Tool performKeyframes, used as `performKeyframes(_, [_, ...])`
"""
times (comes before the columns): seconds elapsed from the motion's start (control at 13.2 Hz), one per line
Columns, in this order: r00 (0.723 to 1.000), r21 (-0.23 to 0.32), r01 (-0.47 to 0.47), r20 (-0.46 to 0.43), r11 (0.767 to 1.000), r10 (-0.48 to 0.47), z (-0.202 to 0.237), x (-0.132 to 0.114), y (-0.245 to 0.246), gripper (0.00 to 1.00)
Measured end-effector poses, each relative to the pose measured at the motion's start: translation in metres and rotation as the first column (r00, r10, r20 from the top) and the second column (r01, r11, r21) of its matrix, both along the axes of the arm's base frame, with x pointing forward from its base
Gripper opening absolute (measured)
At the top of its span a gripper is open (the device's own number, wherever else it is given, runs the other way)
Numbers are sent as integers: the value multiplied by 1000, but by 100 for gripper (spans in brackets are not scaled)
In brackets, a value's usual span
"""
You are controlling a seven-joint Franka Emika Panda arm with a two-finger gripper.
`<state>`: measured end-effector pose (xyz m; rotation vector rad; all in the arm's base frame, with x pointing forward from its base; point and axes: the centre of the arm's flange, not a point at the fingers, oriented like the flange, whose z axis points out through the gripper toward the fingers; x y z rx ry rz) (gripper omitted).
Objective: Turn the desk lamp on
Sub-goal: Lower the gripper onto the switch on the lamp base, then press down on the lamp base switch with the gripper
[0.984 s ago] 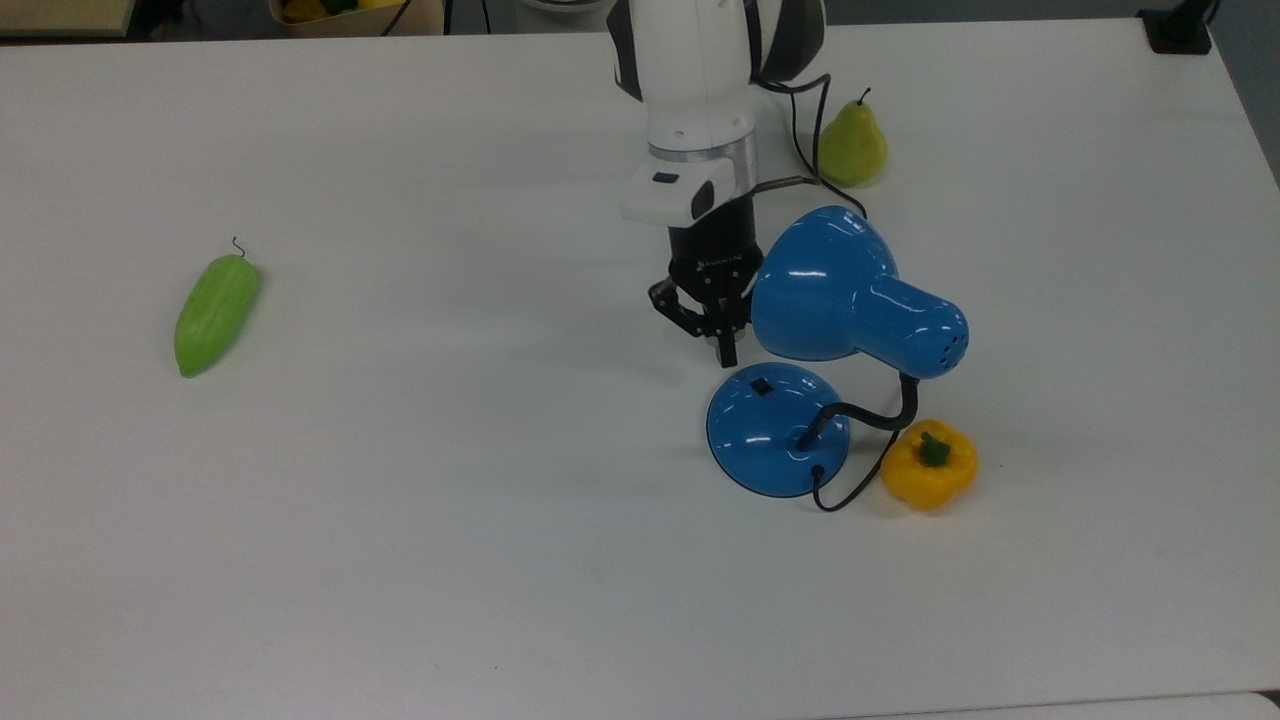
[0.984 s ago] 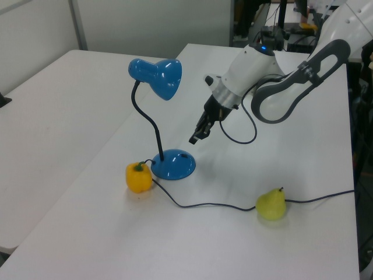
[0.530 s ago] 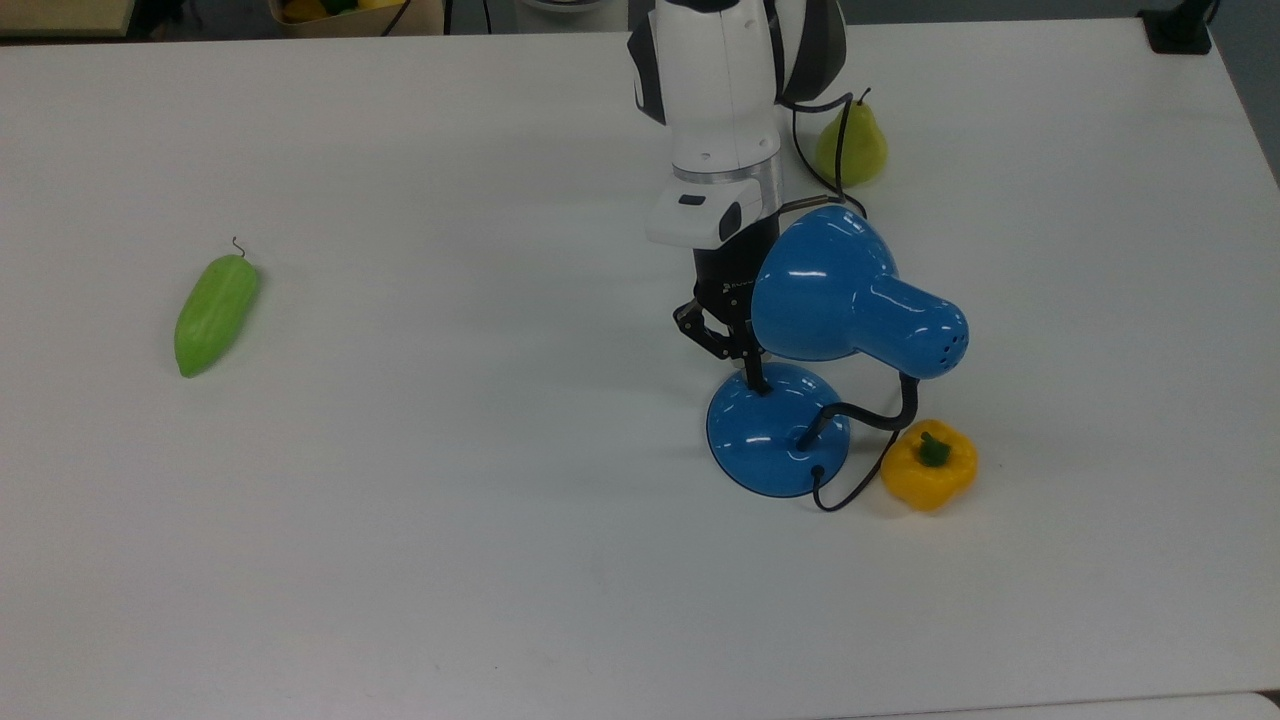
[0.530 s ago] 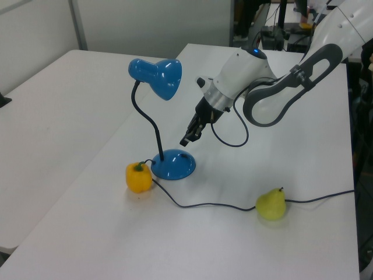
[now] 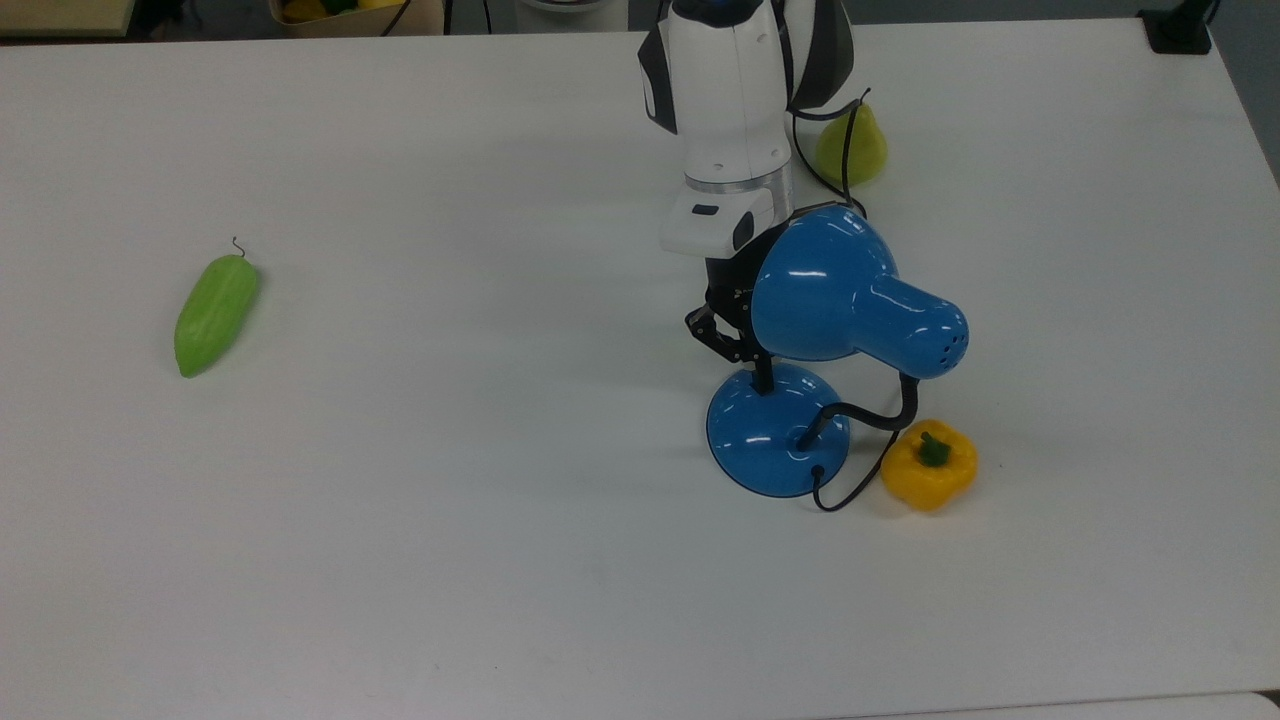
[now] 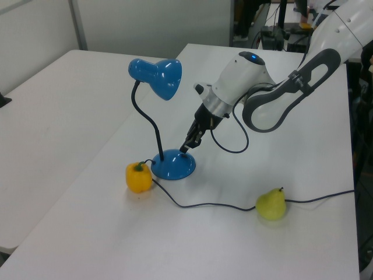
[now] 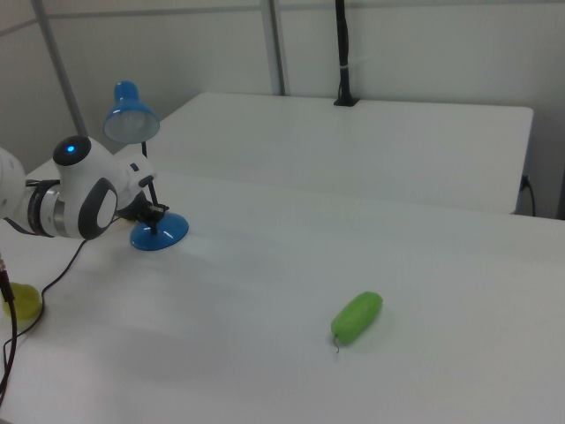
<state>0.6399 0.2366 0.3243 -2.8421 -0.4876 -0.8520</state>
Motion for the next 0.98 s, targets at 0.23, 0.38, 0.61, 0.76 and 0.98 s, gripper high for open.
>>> performKeyframes(0.23, [1000, -1, -7, -10, 1000, 7, -7, -2, 5, 1])
performKeyframes(0.38, [1000, -1, -8, -10, 1000, 8, -7, -2, 5, 1])
performKeyframes(0.61, [1000, -1, -8, -10, 1000, 8, -7, -2, 5, 1])
performKeyframes(0.76, [1000, -1, -8, -9, 1000, 8, -6, -1, 5, 1])
performKeyframes(0.98, [1000, 0, -8, -8, 1000, 8, -7, -1, 6, 1])
